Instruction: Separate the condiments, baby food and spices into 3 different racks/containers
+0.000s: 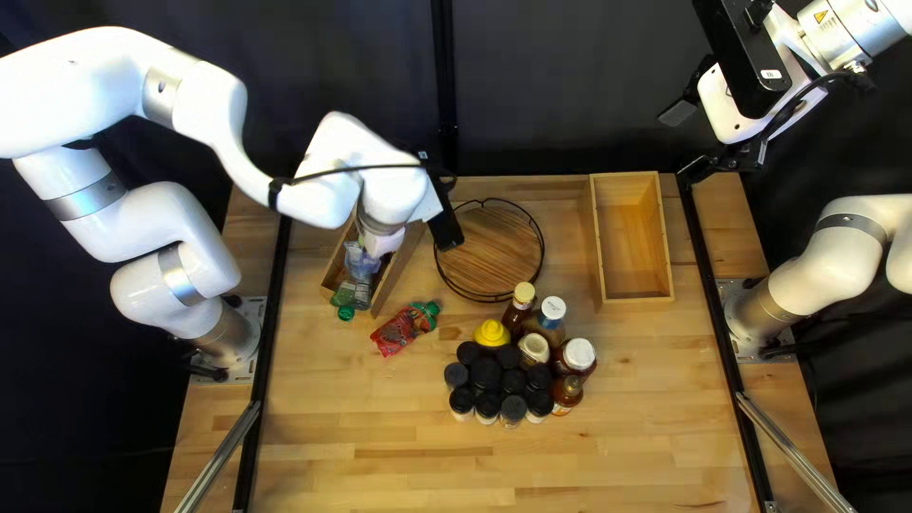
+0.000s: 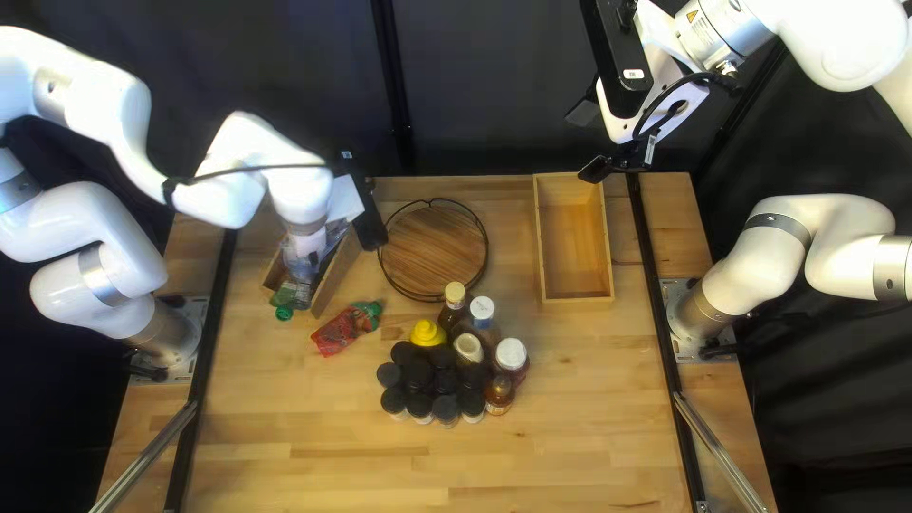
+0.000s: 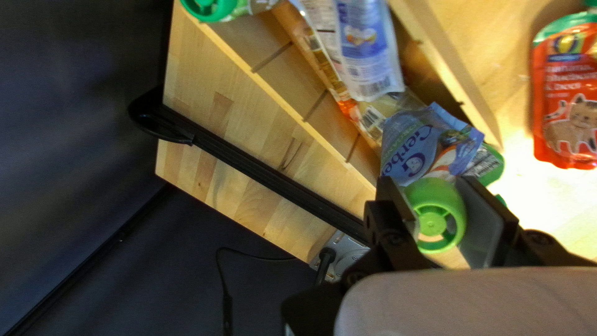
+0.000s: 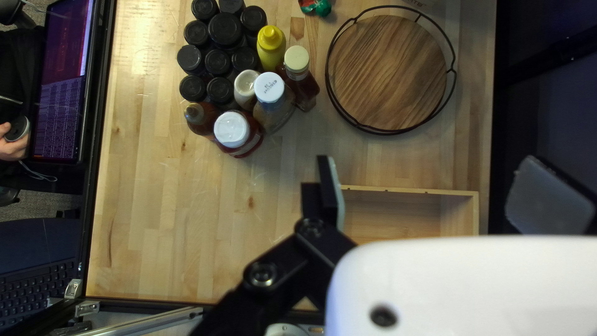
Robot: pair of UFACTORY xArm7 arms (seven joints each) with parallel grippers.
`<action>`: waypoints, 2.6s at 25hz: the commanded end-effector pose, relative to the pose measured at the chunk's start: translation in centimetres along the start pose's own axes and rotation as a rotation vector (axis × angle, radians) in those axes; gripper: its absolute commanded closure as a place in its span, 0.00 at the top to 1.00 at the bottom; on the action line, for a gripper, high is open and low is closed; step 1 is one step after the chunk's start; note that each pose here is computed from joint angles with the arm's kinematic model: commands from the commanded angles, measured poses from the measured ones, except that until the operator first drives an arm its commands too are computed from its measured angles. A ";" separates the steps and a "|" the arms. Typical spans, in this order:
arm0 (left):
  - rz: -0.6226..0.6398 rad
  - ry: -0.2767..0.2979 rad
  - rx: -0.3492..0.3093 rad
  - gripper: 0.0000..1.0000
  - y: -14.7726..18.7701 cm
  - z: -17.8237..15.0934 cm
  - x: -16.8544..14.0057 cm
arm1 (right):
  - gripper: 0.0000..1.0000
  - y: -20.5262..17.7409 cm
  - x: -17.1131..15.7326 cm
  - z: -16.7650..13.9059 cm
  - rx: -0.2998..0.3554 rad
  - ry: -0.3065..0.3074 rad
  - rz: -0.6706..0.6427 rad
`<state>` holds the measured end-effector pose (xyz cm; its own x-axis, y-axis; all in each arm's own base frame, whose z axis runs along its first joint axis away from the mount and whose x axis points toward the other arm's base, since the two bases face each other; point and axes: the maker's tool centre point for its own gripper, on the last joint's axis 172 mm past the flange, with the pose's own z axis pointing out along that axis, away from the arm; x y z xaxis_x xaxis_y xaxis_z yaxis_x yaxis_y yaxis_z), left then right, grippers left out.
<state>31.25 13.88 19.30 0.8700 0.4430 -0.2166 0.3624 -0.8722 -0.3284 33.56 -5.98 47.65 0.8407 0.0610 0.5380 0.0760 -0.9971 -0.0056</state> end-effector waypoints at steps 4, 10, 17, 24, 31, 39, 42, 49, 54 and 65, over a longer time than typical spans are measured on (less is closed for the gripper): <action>-0.033 0.008 0.010 1.00 -2.1 1.0 1.5 | 1.00 0.0 0.0 0.0 0.000 0.000 0.000; -0.009 0.054 0.022 1.00 -0.2 -1.2 0.5 | 1.00 0.0 0.0 0.0 0.000 0.000 0.000; 0.108 0.147 -0.016 1.00 5.5 -5.3 -1.6 | 1.00 0.0 0.0 0.0 0.000 0.000 0.000; 0.254 0.231 -0.103 1.00 12.1 -6.4 -2.2 | 1.00 0.0 0.0 0.0 0.000 0.000 0.000; 0.429 0.292 -0.186 1.00 17.0 -4.8 -1.5 | 1.00 0.0 0.0 0.0 0.000 0.000 0.000; 0.489 0.288 -0.226 1.00 19.6 -1.3 -0.1 | 1.00 0.0 0.0 0.0 0.000 0.000 0.000; 0.491 0.280 -0.232 1.00 20.2 0.2 0.1 | 1.00 0.0 0.0 0.0 0.000 0.000 0.000; 0.338 0.253 -0.166 1.00 20.7 3.7 1.6 | 1.00 0.0 0.0 0.0 0.000 0.000 0.000; 0.221 0.227 -0.111 1.00 19.9 5.6 2.5 | 1.00 0.0 0.0 0.0 0.000 0.000 0.000; 0.190 0.234 -0.140 1.00 19.1 8.1 3.0 | 1.00 0.0 0.0 0.0 0.000 0.000 0.000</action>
<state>38.18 0.22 5.27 0.9708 0.2349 -0.0484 0.2227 -0.9578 -0.1818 33.56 -5.98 47.65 0.8407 0.0611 0.5380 0.0760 -0.9971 -0.0056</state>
